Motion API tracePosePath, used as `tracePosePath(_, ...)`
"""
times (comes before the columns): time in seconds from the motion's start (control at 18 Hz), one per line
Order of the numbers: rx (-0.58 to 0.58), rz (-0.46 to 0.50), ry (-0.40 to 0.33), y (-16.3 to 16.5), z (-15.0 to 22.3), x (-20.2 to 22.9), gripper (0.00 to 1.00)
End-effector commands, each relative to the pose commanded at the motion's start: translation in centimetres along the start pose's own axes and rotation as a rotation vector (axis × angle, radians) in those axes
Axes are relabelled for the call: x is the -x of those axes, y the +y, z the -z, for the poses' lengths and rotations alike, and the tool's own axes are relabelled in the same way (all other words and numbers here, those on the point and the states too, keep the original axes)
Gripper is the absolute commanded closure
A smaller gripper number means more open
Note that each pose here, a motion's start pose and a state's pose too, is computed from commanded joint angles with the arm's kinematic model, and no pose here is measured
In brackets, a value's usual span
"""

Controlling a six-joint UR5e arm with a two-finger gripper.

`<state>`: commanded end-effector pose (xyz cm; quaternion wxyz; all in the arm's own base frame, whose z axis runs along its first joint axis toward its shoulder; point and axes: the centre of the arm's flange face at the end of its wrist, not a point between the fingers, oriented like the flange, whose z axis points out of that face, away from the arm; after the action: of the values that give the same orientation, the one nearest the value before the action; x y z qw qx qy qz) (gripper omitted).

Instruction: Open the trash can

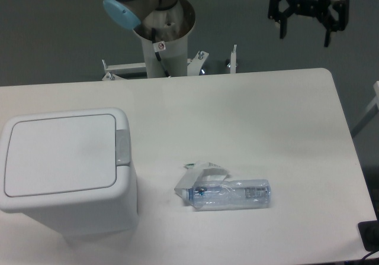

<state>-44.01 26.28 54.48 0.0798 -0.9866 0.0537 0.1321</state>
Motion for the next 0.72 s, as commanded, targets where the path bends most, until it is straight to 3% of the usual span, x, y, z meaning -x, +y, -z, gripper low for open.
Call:
tracePosePath(0.22,-0.002,0.017,0.001,-0.2,0.1,0.2,0.00)
tracePosePath(0.33,-0.008,0.076,0.009,-0.6,-0.2,0.0,0.00)
tracePosePath(0.56,-0.049,0.147,-0.036,-5.0,-1.9,-0.4,0.00)
tracePosePath(0.72,-0.073,0.254,-0.041,-7.9,-2.6,-1.0,0.00)
